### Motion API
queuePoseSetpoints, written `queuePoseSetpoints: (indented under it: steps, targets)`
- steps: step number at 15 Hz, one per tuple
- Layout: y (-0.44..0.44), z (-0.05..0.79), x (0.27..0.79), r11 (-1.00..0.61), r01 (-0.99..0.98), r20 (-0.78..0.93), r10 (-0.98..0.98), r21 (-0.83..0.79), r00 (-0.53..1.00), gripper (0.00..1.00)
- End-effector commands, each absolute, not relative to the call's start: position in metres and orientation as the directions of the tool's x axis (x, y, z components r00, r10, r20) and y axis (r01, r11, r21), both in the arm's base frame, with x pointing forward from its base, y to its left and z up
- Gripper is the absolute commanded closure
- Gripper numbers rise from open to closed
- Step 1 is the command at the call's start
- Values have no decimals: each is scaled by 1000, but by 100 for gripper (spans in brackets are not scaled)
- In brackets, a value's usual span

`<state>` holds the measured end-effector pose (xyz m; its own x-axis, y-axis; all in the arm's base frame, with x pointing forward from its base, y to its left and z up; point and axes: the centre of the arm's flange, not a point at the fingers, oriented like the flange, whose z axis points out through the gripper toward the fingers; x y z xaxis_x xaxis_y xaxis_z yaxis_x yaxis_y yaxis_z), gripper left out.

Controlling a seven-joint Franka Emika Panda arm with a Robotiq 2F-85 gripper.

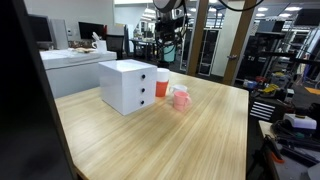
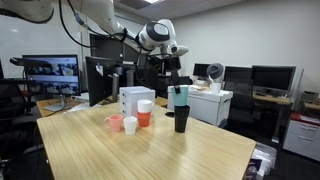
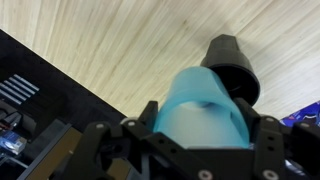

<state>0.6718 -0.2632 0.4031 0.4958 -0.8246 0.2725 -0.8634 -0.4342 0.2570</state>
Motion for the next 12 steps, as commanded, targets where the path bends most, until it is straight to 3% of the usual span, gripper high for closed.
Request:
queuePoseSetpoints:
  steps: [1, 12]
  targets:
    - [-258, 403, 671, -449, -858, 257, -824, 249, 505, 48]
    - [-264, 400, 682, -451, -855, 263, -819, 254, 510, 48]
